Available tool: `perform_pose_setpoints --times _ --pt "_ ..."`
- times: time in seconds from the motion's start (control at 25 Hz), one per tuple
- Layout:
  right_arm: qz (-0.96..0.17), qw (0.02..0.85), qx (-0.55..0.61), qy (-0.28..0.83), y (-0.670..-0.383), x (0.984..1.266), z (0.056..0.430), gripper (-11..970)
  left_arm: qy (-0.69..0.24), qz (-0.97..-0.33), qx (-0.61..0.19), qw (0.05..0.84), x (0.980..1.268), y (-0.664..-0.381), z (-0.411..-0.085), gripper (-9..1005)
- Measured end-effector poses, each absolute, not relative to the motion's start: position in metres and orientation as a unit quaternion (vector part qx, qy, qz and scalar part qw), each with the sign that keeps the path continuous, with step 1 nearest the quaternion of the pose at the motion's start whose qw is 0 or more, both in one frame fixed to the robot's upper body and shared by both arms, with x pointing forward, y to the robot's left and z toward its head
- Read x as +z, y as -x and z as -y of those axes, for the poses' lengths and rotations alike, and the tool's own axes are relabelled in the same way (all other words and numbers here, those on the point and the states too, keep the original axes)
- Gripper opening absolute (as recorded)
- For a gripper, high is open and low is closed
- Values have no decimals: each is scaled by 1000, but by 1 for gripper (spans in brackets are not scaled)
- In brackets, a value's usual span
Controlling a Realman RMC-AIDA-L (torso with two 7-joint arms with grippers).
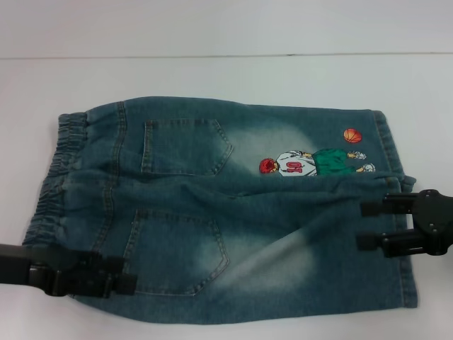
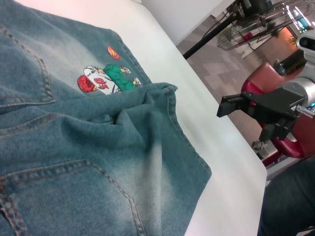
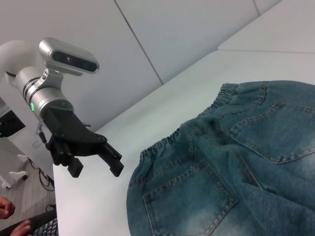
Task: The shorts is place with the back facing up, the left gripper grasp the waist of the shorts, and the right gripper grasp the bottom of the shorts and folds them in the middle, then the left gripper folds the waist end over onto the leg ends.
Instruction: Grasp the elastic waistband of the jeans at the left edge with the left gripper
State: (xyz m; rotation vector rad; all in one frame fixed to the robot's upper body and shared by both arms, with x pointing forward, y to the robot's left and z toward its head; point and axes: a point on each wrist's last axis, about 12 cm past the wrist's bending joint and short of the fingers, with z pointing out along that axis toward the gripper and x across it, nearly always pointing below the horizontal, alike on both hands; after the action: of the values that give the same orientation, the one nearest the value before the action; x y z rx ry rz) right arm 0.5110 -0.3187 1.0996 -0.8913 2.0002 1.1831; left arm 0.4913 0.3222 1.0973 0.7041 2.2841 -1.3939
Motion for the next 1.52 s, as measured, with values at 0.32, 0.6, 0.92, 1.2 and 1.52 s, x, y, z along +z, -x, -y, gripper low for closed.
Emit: perform_pose_setpoints --times 0.32,0.6,0.92,1.2,1.52 --pt "-762 322 449 339 -512 1099 318 884 -248 -812 -493 190 1099 -492 -324 844" --pt "-761 323 449 339 -512 1099 317 885 -208 -839 -463 196 1113 -498 -347 843" --pt "-760 323 448 341 -513 1099 316 882 -96 -912 -367 155 1129 -513 -387 843" --pt "-761 320 448 343 -513 1098 314 884 -20 -941 -317 120 1121 -530 -389 843" --pt "-764 318 442 347 -516 1098 313 883 9 -948 -296 116 1113 -538 -389 842"
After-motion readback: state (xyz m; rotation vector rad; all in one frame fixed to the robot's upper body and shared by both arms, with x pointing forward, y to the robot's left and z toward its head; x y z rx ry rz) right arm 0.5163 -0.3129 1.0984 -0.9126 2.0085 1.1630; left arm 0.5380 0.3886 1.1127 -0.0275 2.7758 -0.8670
